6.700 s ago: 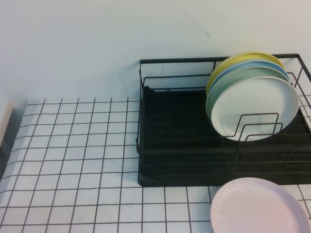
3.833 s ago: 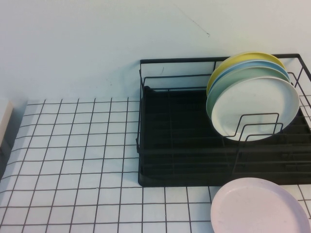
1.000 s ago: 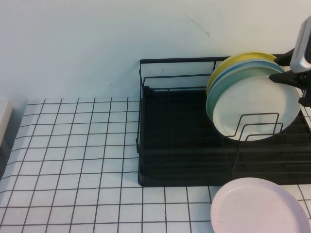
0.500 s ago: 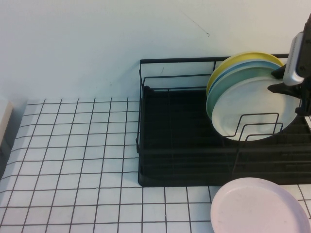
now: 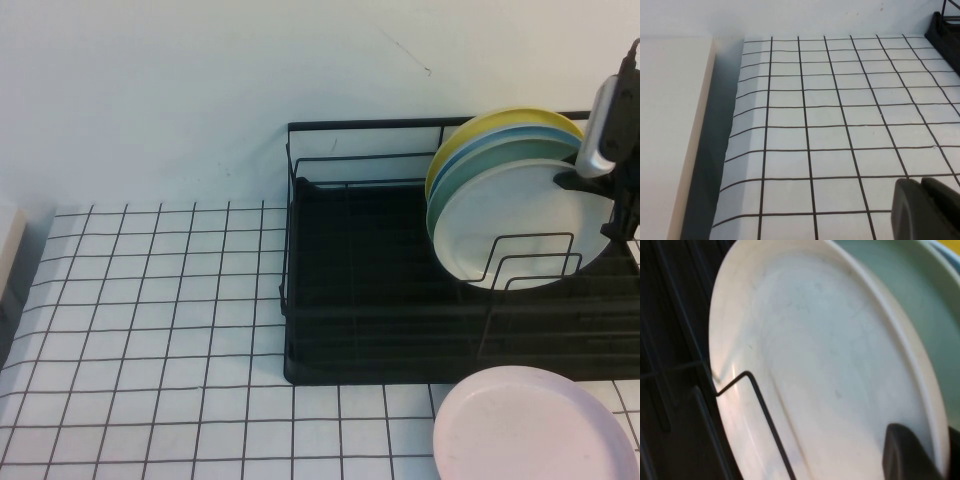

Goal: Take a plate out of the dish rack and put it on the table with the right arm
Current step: Grasp the plate from the shelf, then place the plate from the table

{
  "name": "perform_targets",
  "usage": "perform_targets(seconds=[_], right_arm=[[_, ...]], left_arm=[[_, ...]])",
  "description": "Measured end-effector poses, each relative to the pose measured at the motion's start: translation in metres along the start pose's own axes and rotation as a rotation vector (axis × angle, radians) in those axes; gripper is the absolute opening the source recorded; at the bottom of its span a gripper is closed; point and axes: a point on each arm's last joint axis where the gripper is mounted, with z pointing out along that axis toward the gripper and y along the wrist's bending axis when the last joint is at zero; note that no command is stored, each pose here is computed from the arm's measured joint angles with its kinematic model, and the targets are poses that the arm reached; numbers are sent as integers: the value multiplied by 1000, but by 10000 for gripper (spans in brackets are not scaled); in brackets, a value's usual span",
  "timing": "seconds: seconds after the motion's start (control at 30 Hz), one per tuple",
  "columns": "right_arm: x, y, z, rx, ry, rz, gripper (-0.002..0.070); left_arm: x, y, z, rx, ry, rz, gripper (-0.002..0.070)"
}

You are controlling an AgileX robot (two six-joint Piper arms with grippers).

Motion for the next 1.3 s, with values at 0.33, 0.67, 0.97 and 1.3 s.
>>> perform_targets(seconds=[0.33,0.67,0.97,1.3], right_arm=[[-9,-2,-12,22,-14,53,94],[-58,-4,-82,127,-130,15,90],[-109,21,-174,178,-281,185,90],[-78,88,-182,-266,124,653,90]], left_arm=[[0,0,0,0,0,0,-3],[0,0,0,0,0,-2,-3],[0,0,0,0,0,-4,-3],[0,0,0,0,0,-4,-3]])
